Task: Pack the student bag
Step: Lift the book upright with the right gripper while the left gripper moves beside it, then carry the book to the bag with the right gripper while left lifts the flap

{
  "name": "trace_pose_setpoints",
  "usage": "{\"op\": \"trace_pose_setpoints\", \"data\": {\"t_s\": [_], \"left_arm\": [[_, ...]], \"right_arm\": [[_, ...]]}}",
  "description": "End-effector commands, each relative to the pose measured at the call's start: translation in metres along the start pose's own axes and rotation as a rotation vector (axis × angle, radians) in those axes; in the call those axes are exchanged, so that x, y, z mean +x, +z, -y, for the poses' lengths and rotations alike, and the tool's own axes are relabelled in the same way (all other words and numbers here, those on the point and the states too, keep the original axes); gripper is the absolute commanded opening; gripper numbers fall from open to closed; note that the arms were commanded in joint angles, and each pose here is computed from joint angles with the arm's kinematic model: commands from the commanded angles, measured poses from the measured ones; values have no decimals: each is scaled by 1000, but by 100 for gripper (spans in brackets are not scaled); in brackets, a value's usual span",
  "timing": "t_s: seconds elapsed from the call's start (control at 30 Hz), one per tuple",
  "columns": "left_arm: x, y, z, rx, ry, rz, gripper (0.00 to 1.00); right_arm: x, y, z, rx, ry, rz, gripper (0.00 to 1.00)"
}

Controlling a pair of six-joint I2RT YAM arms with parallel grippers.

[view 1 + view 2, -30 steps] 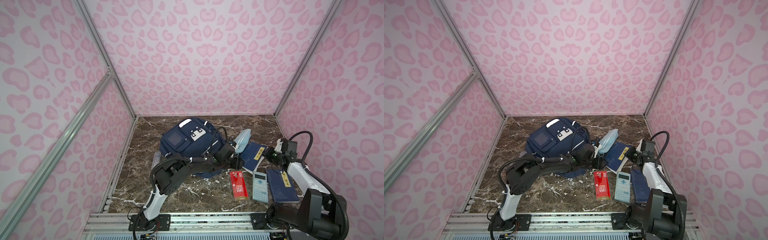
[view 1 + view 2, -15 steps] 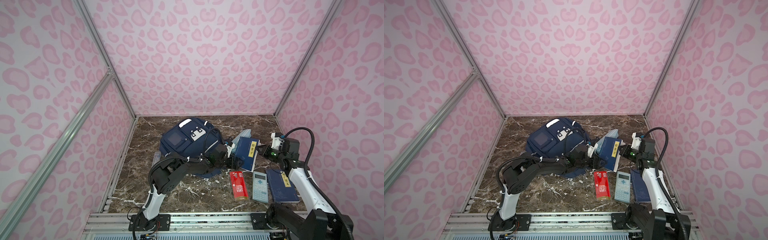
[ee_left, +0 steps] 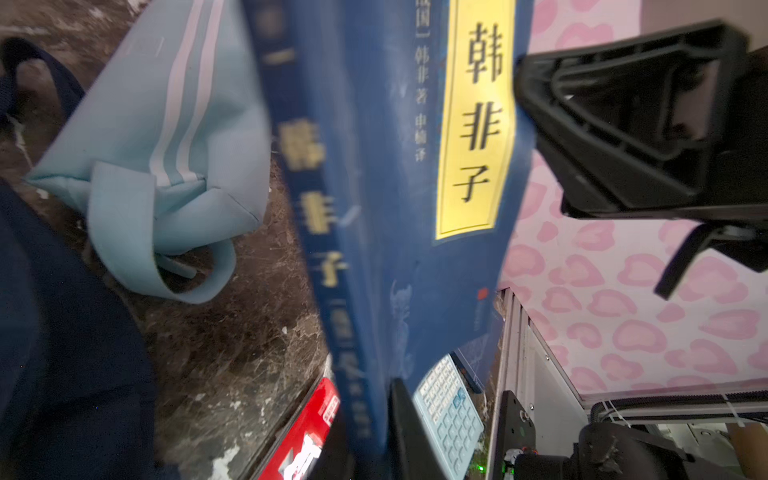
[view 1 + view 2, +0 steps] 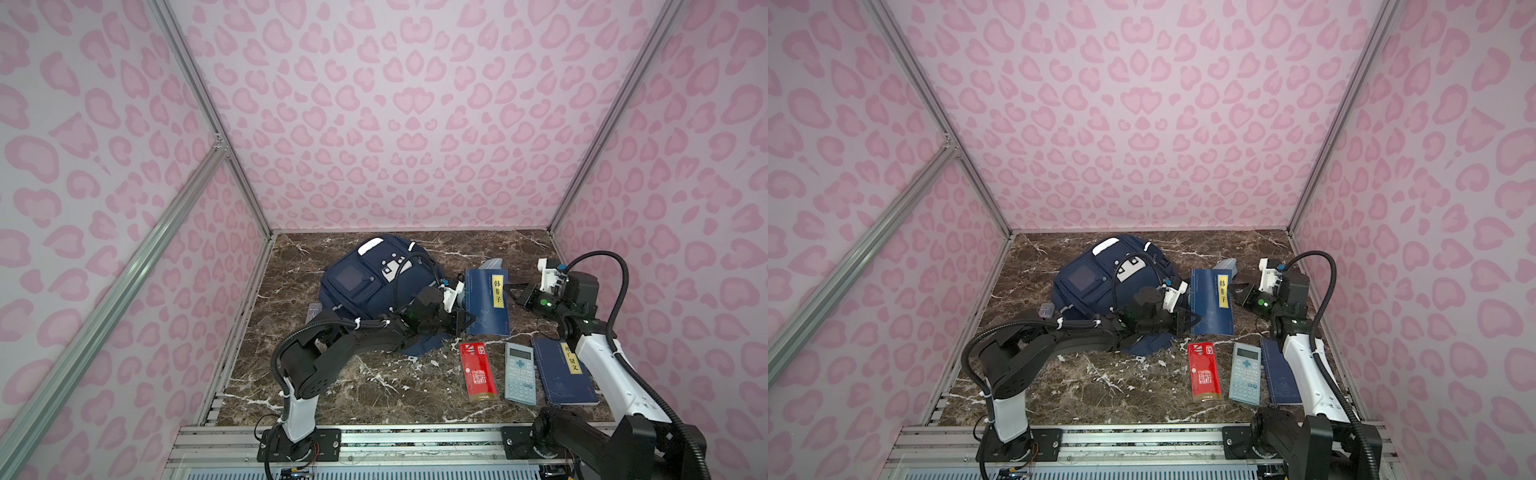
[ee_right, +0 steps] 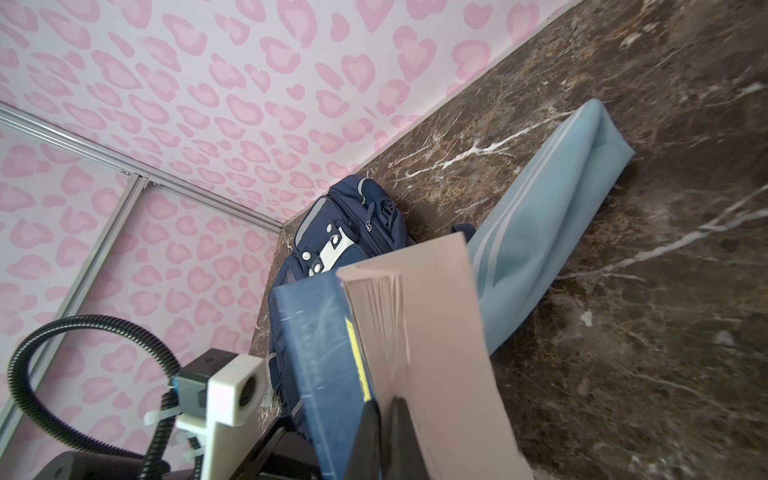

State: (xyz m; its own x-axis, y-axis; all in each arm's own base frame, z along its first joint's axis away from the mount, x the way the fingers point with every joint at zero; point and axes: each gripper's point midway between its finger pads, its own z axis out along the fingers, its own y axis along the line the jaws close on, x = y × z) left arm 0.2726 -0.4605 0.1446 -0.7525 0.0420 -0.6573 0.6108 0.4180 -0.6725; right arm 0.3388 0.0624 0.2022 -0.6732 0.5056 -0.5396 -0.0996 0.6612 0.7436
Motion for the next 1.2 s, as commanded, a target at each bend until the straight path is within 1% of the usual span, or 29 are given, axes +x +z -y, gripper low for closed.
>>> {"op": "trace_pose_setpoints", "data": {"t_s": [0.0,0.1,0.13,0.17,0.2,0.23,0.27,0.3,0.33,0.47,0.57,0.63,0.7,0.73,0.83,0.9,0.97,1.07,1.17], "left_arm": [[-21,-14,33,97,72,66,3],[-26,-26,41,124,65,79,3],[-29,-33,44,137,60,88,3],[-31,-39,46,153,48,95,3],[-36,-48,51,184,37,109,3],[-40,-58,58,215,33,122,3],[-43,-65,62,234,33,129,3],[-45,-73,68,251,44,132,3],[-48,-81,76,266,66,138,3],[-57,-104,91,304,66,173,3],[-62,-115,95,329,51,185,3],[-63,-121,93,340,41,194,3],[-66,-129,92,351,40,215,3],[-67,-131,92,354,42,219,3],[-66,-134,94,359,57,214,3],[-66,-133,90,356,53,208,3],[-68,-130,84,343,50,214,3],[-66,-118,64,280,36,203,3],[-64,-114,54,256,18,200,3]], "right_arm": [[12,6,-4,-39,10,-51,0],[15,11,-8,-49,-10,-63,1],[17,12,-10,-51,-27,-74,22],[17,12,-9,-48,-36,-76,49],[17,12,-8,-48,-38,-76,71],[17,13,-10,-64,-42,-79,79],[18,14,-16,-96,-39,-83,84],[20,16,-27,-148,-49,-86,92],[23,17,-39,-188,-74,-91,94],[39,27,-77,-299,-165,-131,95],[43,30,-101,-412,-166,-135,91],[40,28,-110,-479,-141,-120,87],[43,32,-109,-492,-110,-136,87],[46,33,-110,-501,-106,-151,89],[53,32,-119,-547,-115,-175,90],[58,30,-126,-566,-139,-185,88],[59,29,-127,-557,-153,-190,80],[56,32,-116,-515,-137,-185,63],[55,33,-107,-493,-114,-183,53]]}}
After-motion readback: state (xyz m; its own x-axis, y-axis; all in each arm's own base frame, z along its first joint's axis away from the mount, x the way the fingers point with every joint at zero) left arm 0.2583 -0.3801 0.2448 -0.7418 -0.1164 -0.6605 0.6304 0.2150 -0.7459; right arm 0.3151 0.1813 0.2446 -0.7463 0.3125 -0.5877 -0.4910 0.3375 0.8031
